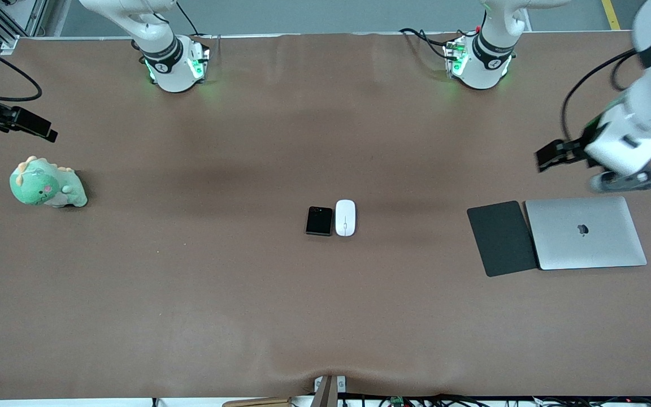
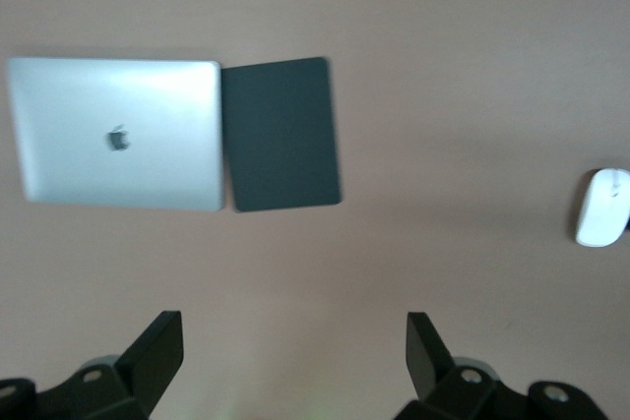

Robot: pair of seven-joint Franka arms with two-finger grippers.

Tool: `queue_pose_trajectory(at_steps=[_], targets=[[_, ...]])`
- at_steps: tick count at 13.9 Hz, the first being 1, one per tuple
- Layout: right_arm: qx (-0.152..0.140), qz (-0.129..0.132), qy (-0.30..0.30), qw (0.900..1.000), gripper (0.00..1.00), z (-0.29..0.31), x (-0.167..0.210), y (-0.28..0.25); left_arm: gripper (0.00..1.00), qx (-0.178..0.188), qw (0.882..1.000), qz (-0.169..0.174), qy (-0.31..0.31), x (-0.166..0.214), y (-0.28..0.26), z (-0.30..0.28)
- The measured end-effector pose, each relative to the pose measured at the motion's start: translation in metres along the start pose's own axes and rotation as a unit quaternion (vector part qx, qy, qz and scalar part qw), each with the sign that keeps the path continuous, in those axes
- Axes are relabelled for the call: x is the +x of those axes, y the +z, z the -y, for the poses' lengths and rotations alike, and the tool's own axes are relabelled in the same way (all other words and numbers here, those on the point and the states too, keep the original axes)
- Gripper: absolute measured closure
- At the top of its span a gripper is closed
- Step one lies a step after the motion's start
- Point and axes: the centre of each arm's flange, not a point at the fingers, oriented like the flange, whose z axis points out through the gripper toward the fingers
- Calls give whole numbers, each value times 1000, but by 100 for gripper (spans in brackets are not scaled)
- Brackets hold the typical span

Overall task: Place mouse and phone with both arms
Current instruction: 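Reach the left gripper down toward the white mouse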

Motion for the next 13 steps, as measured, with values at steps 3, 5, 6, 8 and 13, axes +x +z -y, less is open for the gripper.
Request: queue_pose_trajectory(at_steps=[3, 5, 6, 8, 13], targets=[[0, 0, 0, 1000, 0, 0, 0, 0, 0, -5, 1000, -3, 26, 10, 46, -78], [0, 0, 0, 1000, 0, 0, 0, 0, 0, -8, 999, -2, 35, 15, 81, -120], [0, 0, 0, 1000, 0, 0, 0, 0, 0, -8, 999, 3, 38, 18, 101, -135], [0, 1, -1, 1000, 0, 1, 0, 0, 0, -14, 999, 4, 36, 25, 139, -166], [-3, 5, -22, 1000, 0, 23, -1, 6, 0, -37, 999, -7, -5, 23, 231, -259]])
